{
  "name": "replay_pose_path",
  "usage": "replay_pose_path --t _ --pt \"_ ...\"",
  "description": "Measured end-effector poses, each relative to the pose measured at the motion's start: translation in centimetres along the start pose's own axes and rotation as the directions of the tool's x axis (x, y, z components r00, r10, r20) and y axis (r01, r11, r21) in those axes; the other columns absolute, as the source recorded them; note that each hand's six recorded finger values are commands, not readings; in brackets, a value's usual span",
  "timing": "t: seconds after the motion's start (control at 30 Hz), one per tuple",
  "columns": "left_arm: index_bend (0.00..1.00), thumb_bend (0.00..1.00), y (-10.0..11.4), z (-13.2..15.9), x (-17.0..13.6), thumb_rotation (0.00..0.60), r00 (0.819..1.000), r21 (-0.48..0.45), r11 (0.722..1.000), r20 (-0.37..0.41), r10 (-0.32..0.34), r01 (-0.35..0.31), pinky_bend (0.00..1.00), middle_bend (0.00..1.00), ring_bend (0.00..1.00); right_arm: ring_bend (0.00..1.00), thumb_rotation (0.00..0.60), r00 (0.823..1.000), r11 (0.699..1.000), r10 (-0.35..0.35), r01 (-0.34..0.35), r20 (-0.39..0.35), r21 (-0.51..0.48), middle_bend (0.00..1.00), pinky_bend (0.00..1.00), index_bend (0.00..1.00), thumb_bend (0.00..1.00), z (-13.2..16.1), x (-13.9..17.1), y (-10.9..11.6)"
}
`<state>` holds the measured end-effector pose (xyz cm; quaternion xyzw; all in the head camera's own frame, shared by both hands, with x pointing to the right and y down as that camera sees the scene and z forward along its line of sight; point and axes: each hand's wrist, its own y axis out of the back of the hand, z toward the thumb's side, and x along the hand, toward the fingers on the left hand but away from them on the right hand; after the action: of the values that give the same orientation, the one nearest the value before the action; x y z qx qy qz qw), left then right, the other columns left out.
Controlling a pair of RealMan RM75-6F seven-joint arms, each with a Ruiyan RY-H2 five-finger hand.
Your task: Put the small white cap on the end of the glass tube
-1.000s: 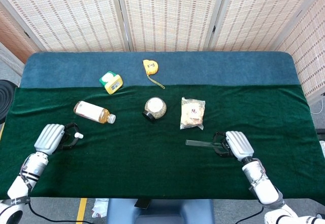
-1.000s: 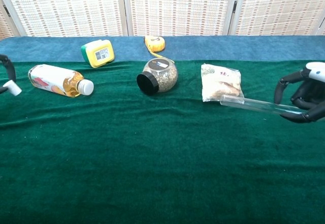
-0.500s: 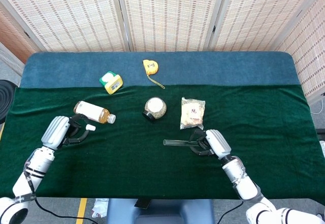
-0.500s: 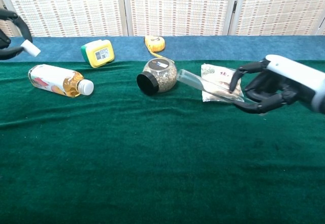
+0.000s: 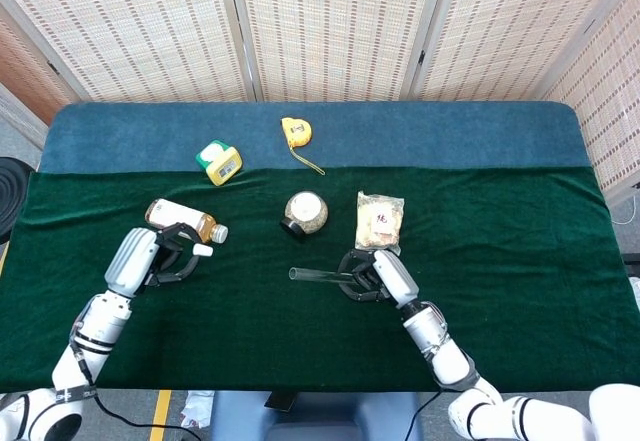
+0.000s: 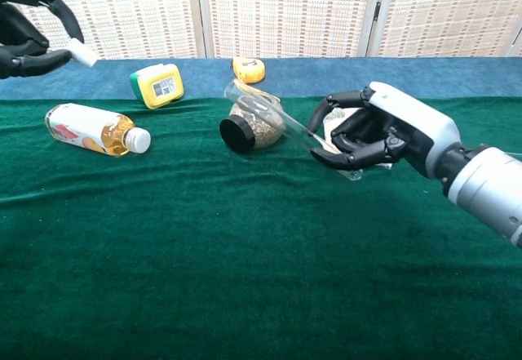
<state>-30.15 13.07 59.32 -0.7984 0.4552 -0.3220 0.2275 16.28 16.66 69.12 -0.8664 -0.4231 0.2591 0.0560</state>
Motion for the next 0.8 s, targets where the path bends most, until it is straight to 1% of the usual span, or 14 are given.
replay_pose_path --t 0.2,0.33,0.53,0.8 --pt "0.62 0.50 -1.3 1.5 0.6 0.600 0.999 -0.038 0.999 0.030 0.023 -0.022 0.81 1.00 0.92 1.00 0.600 1.000 0.999 -0.004 0.004 0.001 -0.033 0.93 1.00 0.71 0.58 0.3 -0.9 -0.7" --pt "0.62 0.50 -2.1 2.5 1.0 0.600 0.998 -0.050 0.999 0.056 0.023 -0.021 0.81 1.00 0.92 1.00 0.600 1.000 0.998 -0.005 0.005 0.007 -0.056 0.93 1.00 0.71 0.58 0.4 -1.5 -1.2" --pt "0.62 0.50 -3.4 3.6 1.4 0.600 0.996 -0.018 1.000 0.092 0.019 -0.017 0.81 1.00 0.92 1.00 0.600 1.000 0.997 -0.002 0.003 0.018 -0.083 0.93 1.00 0.71 0.58 0.7 -2.5 -2.1" --pt "0.62 0.50 -4.4 4.6 1.6 0.600 0.990 0.044 0.998 0.133 0.036 -0.043 0.81 1.00 0.92 1.00 0.600 1.000 0.996 0.008 -0.006 0.026 -0.092 0.93 1.00 0.71 0.58 0.9 -3.3 -3.0"
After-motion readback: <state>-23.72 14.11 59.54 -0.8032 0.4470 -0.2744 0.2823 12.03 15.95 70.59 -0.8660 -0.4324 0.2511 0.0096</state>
